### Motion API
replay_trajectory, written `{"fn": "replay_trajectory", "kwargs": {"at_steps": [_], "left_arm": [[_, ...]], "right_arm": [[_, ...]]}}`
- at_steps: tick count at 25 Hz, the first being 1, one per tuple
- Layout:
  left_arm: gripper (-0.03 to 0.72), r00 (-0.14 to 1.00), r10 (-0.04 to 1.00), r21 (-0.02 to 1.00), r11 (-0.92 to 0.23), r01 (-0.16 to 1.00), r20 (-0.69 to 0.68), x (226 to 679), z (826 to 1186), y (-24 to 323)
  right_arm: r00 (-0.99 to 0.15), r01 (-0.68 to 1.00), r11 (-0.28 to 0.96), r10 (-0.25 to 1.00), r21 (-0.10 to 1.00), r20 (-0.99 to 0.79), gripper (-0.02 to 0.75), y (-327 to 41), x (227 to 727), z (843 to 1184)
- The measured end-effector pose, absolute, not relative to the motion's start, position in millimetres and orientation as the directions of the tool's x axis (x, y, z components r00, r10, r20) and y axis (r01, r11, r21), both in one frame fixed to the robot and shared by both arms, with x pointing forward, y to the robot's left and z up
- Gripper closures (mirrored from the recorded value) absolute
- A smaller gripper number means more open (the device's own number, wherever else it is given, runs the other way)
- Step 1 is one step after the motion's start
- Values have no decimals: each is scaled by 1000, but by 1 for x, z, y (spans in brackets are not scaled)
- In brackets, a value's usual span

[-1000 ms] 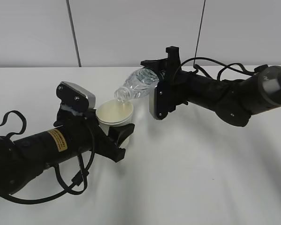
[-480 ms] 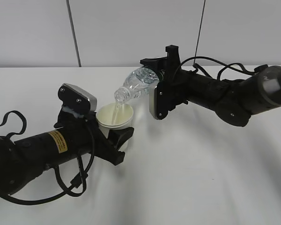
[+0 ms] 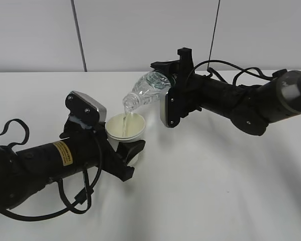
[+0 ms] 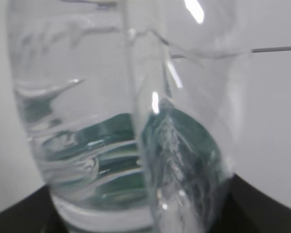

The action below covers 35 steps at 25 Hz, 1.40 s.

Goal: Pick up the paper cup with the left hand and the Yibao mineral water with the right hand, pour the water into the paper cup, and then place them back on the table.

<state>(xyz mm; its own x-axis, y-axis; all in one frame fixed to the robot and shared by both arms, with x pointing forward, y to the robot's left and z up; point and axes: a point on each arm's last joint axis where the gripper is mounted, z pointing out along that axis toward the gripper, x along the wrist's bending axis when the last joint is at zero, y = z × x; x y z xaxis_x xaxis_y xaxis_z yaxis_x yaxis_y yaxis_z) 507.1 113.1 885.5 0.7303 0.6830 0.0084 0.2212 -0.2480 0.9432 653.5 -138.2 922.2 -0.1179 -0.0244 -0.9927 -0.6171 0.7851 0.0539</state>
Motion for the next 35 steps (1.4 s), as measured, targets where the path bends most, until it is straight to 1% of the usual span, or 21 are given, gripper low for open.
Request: {"fn": "replay_trajectory", "kwargs": {"at_steps": [20, 35], "left_arm": [[245, 736, 676, 944, -253, 210, 17, 507, 886, 113], [245, 737, 676, 947, -248, 206, 17, 507, 886, 112]], "right_arm": [[-92, -619, 785, -52, 16, -994, 320, -138, 654, 922], [-89, -619, 785, -56, 11, -994, 320, -138, 654, 923]]}}
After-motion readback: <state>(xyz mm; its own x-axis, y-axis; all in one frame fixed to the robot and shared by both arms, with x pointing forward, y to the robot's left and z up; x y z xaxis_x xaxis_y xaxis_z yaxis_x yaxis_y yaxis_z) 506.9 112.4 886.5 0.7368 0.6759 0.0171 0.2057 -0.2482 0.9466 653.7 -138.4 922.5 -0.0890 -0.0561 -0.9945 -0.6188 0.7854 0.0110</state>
